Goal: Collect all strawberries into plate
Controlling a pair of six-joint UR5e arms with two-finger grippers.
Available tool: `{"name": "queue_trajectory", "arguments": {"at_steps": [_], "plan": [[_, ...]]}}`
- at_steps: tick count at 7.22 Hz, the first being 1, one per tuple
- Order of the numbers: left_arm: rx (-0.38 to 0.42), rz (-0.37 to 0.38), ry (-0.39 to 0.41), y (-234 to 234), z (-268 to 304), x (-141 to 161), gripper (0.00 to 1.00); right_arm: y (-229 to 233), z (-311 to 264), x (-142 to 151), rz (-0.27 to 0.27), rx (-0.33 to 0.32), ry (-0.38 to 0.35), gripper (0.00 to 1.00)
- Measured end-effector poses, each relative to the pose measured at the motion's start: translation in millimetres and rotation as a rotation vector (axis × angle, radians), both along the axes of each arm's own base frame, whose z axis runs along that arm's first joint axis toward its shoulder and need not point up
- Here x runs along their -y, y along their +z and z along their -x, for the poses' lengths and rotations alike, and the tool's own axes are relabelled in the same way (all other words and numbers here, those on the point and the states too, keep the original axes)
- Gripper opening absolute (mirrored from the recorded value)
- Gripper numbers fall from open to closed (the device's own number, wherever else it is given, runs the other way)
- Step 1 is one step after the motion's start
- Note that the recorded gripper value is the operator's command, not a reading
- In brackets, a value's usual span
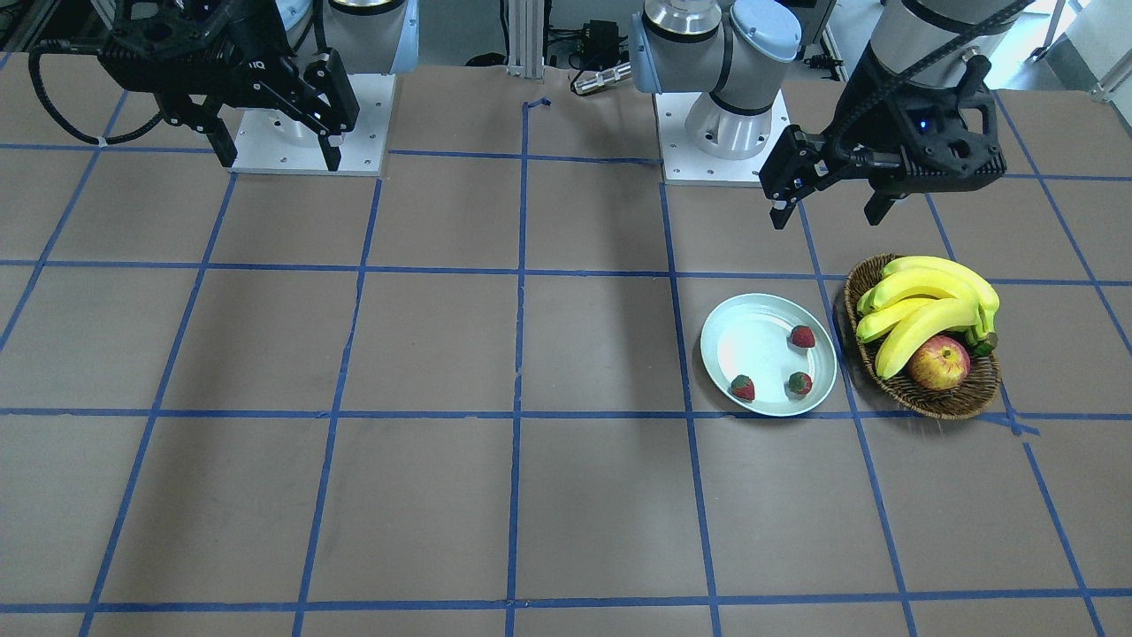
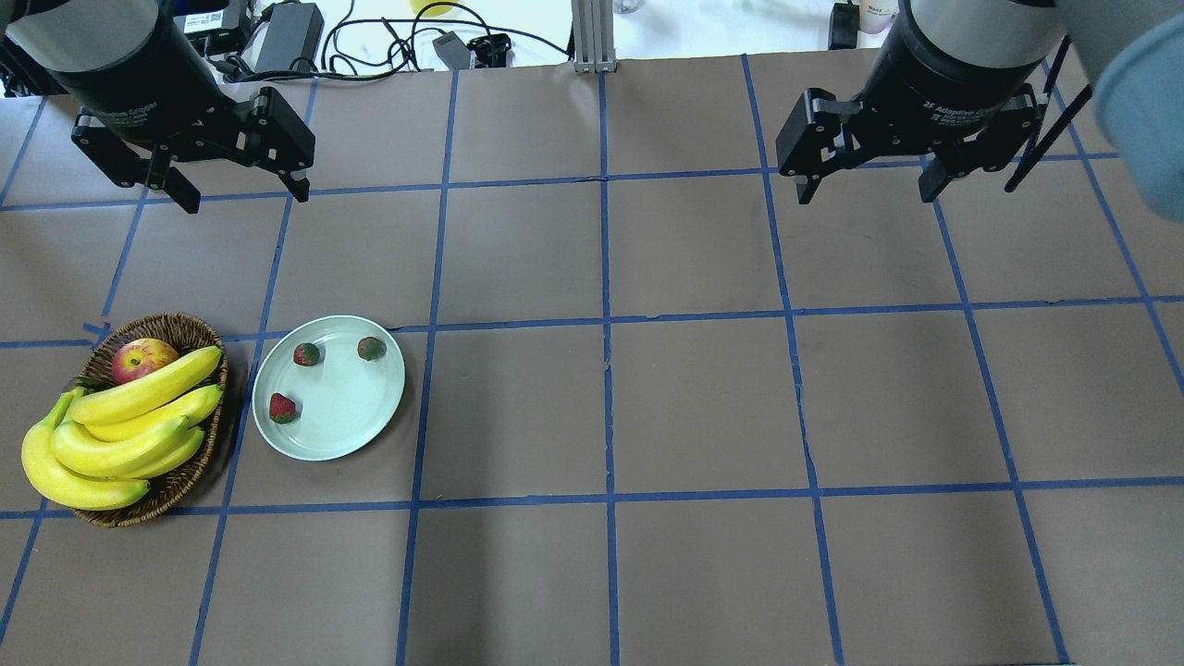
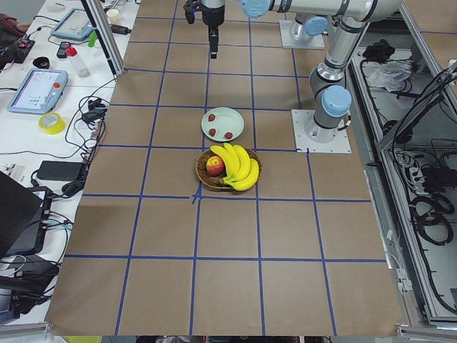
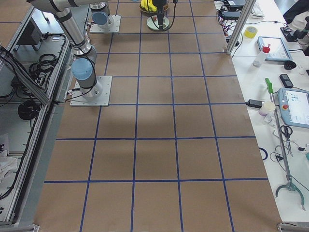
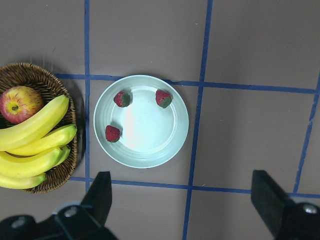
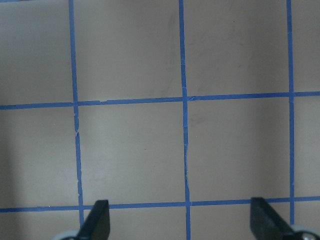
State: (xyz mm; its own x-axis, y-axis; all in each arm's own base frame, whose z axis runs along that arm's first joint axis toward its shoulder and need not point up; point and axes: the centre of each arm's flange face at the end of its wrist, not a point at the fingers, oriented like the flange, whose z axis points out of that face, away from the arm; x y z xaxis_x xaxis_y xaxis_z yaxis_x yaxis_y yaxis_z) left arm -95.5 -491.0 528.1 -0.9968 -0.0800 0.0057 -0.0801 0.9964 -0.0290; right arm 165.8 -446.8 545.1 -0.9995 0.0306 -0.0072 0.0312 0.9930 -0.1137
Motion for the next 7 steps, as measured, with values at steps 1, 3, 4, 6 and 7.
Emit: {"name": "queue_trajectory", "arguments": {"at_steps": [1, 3, 4, 6, 7], "plan": [[-0.010, -0.006, -0.002, 0.9, 1.6, -5.3, 1.00, 0.0, -0.1, 0.0, 0.000, 0.000, 0.000, 1.00], [-0.015, -0.016, -0.008, -1.8, 2.3, -9.0, 1.00, 0.0, 0.1, 0.0, 0.000, -0.001, 0.001, 1.00], [-0.014, -0.021, -0.010, -4.1, 2.3, -9.7, 1.00, 0.0, 0.2, 0.0, 0.000, -0.002, 0.001, 1.00], [-0.015, -0.027, -0.011, -5.6, 2.4, -11.0, 1.00, -0.3, 0.3, 0.1, 0.000, -0.002, 0.001, 1.00], [-0.016, -0.031, -0.011, -5.9, 2.5, -11.7, 1.00, -0.8, 0.3, 0.2, -0.002, -0.002, 0.001, 1.00]]}}
